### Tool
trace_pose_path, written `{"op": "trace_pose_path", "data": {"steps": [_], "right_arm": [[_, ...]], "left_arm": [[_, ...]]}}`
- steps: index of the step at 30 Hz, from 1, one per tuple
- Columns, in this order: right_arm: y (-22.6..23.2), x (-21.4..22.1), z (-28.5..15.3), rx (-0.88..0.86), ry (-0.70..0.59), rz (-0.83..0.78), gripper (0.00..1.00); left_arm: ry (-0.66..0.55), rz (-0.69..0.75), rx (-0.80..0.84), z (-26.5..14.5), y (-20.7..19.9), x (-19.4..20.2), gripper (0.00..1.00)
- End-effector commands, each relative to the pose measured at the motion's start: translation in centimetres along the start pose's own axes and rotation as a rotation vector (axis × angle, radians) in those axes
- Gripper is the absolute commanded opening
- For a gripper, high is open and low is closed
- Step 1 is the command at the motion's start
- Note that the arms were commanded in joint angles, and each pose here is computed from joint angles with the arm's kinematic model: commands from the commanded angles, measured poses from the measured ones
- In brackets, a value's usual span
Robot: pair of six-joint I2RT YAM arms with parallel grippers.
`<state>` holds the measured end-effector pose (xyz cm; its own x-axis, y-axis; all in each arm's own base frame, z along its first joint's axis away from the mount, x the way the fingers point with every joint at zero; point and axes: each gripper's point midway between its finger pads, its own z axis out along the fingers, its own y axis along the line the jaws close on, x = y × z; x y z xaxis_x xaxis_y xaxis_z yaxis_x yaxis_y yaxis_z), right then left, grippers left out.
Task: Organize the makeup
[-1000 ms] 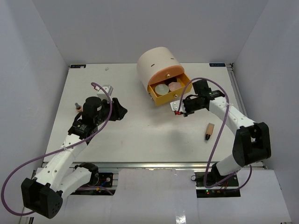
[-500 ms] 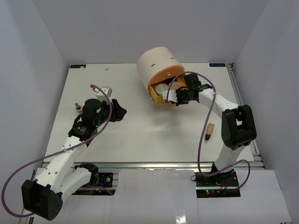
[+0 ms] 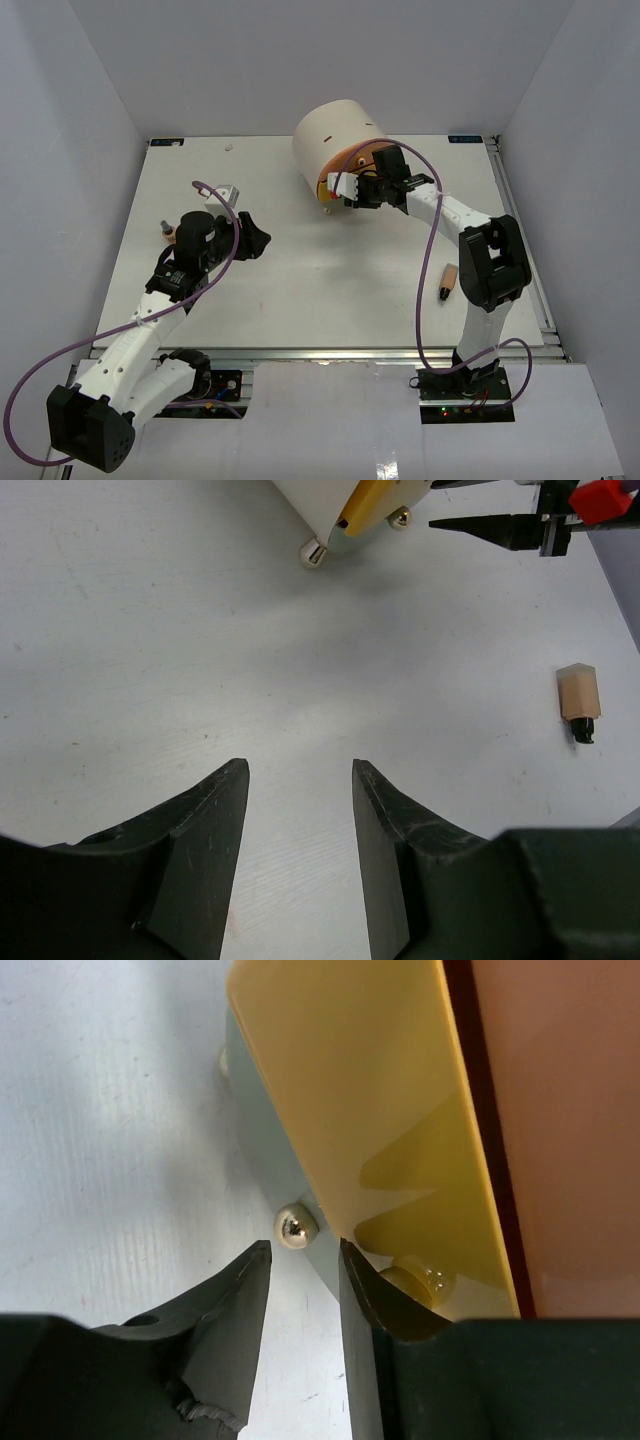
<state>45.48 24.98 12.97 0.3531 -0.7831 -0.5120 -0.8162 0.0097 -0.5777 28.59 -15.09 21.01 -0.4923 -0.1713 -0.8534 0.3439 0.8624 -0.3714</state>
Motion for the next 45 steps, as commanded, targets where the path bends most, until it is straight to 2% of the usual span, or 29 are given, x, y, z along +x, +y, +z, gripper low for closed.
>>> {"op": "trace_pose_path", "data": {"steps": [1, 6, 10, 17, 20, 22, 26, 28, 32, 35, 45], "right_arm": [[-5.1, -1.9, -0.6, 0.178, -0.046, 0.044, 0.42], [-2.7, -2.8, -2.2, 0.153, -0.102, 0.101, 0.43], [-0.1, -4.3, -4.3, 0.107, -0.187, 0.226, 0.45], [4.3, -4.8, -6.1, 0.035, -0.32, 0.677, 0.5], [3.7, -4.6, -6.1, 0.067, -0.372, 0.826, 0.53], [3.6, -4.3, -5.8, 0.067, -0.38, 0.868, 0.53], [2.4, -3.5, -5.2, 0.101, -0.376, 0.887, 0.4], [1.3, -2.9, -5.0, 0.139, -0.364, 0.904, 0.27], [-1.7, -0.1, -4.4, 0.309, -0.28, 1.032, 0.08], [-3.1, 2.7, -3.6, 0.42, -0.185, 1.097, 0.08], [-7.2, 2.6, -2.0, 0.497, -0.248, 1.138, 0.08]], "left_arm": [[-0.027, 0.015, 0.02, -0.1, -0.2, -0.5, 0.58], [-0.034, 0.016, 0.02, -0.2, -0.2, -0.7, 0.6], [-0.035, 0.017, 0.024, -0.3, -0.3, -0.8, 0.61], [-0.042, 0.019, 0.023, -0.4, -0.2, -0.9, 0.66], [-0.043, 0.019, 0.02, -0.4, -0.2, -0.9, 0.68], [-0.043, 0.02, 0.015, -0.3, 0.0, -0.9, 0.69], [-0.039, 0.019, 0.01, -0.3, 0.1, -0.8, 0.69], [-0.04, 0.021, 0.011, -0.2, 0.1, -0.8, 0.69], [-0.039, 0.02, 0.009, -0.2, 0.2, -0.8, 0.69], [-0.038, 0.019, 0.011, -0.2, 0.2, -0.8, 0.69], [-0.035, 0.017, 0.004, 0.0, 0.5, -0.7, 0.69]]}}
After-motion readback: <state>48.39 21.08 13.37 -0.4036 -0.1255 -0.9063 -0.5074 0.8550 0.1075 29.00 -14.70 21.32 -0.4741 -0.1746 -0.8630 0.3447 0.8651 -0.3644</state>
